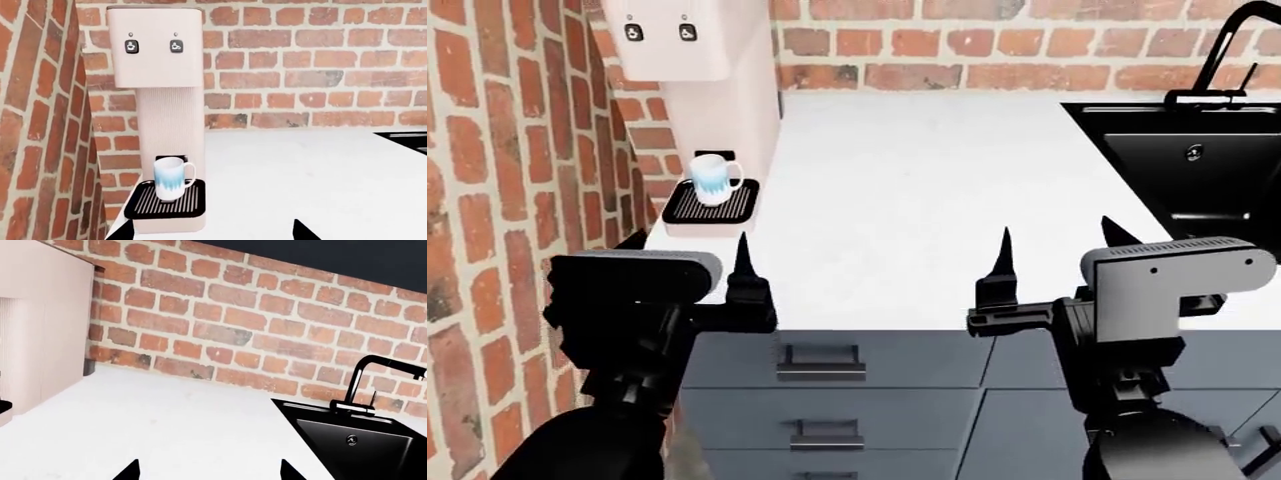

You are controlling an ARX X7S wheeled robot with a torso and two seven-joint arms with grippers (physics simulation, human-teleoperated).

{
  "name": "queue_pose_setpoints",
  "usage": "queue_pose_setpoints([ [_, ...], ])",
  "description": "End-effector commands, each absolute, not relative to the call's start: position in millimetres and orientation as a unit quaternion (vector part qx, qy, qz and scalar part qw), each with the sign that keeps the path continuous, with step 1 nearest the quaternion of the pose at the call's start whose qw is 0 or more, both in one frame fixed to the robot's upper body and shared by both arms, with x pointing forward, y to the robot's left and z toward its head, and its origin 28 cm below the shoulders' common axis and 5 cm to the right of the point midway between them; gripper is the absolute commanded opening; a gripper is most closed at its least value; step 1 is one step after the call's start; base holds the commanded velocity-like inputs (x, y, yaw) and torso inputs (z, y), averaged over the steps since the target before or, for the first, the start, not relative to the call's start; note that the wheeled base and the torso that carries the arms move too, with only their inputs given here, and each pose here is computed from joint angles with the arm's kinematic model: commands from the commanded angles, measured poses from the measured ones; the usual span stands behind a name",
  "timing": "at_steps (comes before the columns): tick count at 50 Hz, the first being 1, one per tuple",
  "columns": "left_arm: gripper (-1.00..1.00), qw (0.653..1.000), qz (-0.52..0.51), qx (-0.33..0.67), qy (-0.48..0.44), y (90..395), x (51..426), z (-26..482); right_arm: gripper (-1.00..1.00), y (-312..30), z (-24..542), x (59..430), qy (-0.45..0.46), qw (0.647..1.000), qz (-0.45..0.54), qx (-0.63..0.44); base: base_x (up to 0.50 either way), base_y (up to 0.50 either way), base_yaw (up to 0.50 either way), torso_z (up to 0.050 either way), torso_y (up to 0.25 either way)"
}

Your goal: Press the button on the coffee machine to serve coffee.

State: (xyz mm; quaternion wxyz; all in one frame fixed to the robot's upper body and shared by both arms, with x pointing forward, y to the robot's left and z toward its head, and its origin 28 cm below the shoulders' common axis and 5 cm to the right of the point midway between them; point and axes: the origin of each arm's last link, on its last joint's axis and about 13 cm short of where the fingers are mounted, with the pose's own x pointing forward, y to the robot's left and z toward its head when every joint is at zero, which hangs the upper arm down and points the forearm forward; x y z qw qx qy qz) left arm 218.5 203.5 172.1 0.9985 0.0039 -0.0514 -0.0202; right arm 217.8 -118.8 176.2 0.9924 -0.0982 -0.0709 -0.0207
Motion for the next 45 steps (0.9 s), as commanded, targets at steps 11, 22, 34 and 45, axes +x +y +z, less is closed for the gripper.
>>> queue_pose_setpoints([
  [11,1.0,0.998,-0.025,0.003,-0.053,204.3,214.9,174.3,1.0,-119.8,177.0,216.4,-0.073,0.992,-0.024,-0.099,0.28,0.04,0.0,0.0,0.0],
  [22,1.0,0.998,-0.023,0.007,-0.052,204.1,215.2,175.3,1.0,-119.3,176.7,217.4,-0.072,0.992,-0.022,-0.098,0.31,0.07,0.0,0.0,0.0],
  [34,1.0,0.998,-0.024,0.009,-0.05,203.2,214.3,174.5,1.0,-119.4,175.9,217.5,-0.069,0.993,-0.023,-0.096,0.26,0.07,0.0,0.0,0.0],
  [45,1.0,0.998,-0.026,0.016,-0.059,201.0,213.3,178.9,1.0,-119.1,174.5,218.0,-0.062,0.993,-0.023,-0.095,0.07,0.03,0.0,0.0,0.0],
])
